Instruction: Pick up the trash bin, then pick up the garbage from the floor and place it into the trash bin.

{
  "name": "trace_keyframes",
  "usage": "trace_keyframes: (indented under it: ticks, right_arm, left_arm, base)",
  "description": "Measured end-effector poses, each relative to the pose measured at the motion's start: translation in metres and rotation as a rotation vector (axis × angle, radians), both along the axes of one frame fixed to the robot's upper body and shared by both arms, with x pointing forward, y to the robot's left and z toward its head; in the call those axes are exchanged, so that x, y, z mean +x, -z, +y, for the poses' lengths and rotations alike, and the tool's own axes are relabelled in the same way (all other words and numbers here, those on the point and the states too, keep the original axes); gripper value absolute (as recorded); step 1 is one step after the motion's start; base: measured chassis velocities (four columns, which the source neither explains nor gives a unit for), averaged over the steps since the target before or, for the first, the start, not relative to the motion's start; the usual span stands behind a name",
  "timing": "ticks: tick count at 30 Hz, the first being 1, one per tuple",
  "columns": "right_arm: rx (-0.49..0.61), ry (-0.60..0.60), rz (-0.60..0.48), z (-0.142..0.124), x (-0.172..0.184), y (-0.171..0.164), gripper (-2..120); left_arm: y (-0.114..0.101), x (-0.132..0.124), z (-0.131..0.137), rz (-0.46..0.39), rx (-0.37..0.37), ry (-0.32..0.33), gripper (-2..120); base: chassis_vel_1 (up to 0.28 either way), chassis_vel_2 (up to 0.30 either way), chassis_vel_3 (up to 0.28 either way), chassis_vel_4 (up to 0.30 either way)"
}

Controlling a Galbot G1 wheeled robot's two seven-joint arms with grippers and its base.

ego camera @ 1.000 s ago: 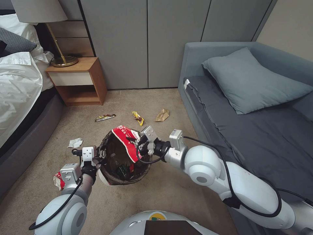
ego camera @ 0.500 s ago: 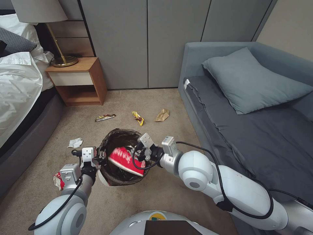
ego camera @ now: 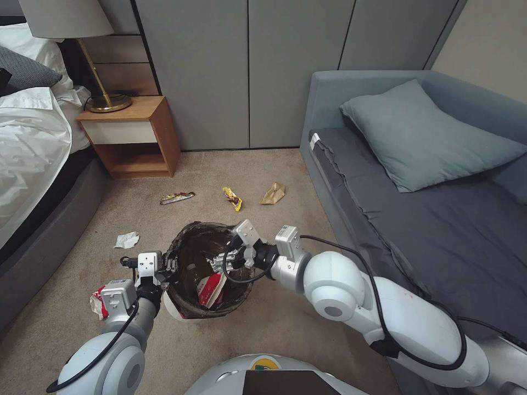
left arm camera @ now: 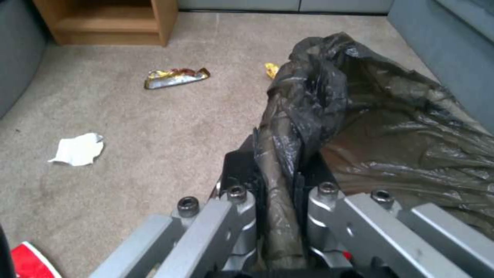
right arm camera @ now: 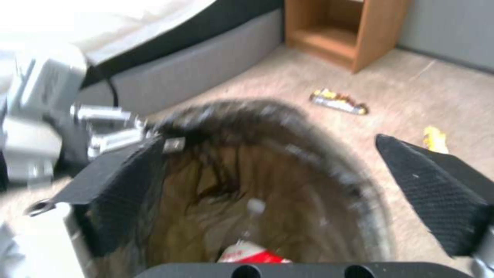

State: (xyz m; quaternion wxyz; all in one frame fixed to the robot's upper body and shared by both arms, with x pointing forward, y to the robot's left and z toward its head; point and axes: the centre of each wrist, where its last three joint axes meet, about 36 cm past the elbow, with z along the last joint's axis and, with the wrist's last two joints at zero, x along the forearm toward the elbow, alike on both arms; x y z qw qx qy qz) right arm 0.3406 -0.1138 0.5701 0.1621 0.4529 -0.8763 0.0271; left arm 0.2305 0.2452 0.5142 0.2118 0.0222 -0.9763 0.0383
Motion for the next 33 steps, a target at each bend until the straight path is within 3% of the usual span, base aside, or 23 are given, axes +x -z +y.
trace_keyframes:
  ticks: [4, 10, 12, 16, 18, 21, 25, 28, 33]
  right_arm:
    - [0.076, 0.050, -0.079, -0.025, -0.006, -0.027, 100]
    - [0.149, 0.140, -0.140, -0.055, -0.021, -0.038, 100]
    - [0.165, 0.238, -0.169, -0.074, -0.024, -0.031, 100]
    - [0.165, 0.278, -0.181, -0.081, -0.025, -0.027, 100]
    - [0.142, 0.412, -0.207, -0.102, -0.032, -0.014, 100]
    - [0.114, 0.510, -0.271, -0.117, -0.039, -0.002, 100]
    - [0.111, 0.582, -0.330, -0.127, -0.049, 0.011, 100]
    - [0.109, 0.703, -0.382, -0.133, -0.071, 0.034, 100]
    - [0.061, 0.761, -0.433, -0.136, -0.093, 0.053, 100]
  left_arm:
    - [0.000, 0.000, -0.001, 0.000, -0.003, -0.003, 7]
    - [0.000, 0.001, -0.001, -0.005, -0.004, -0.004, 7]
    - [-0.001, 0.001, 0.000, -0.006, -0.003, -0.004, 7]
    - [-0.001, 0.001, 0.000, -0.007, -0.002, -0.003, 7]
    - [-0.001, 0.001, 0.000, -0.008, -0.001, -0.001, 7]
    - [-0.002, 0.003, 0.002, -0.015, 0.001, 0.000, 7]
    - [-0.004, 0.005, 0.004, -0.022, 0.001, 0.000, 7]
    - [-0.005, 0.006, 0.004, -0.029, -0.002, 0.001, 7]
    - [-0.006, 0.008, 0.003, -0.036, -0.005, 0.004, 7]
  base:
    - [0.000, 0.000, 0.000, 0.000]
    - [0.000, 0.000, 0.000, 0.000]
    - [0.000, 0.000, 0.000, 0.000]
    - [0.000, 0.000, 0.000, 0.000]
    - [0.000, 0.000, 0.000, 0.000]
    - [0.000, 0.000, 0.000, 0.000]
    - [0.000, 0.000, 0.000, 0.000]
    - [0.000, 0.000, 0.000, 0.000]
    - [0.000, 0.000, 0.000, 0.000]
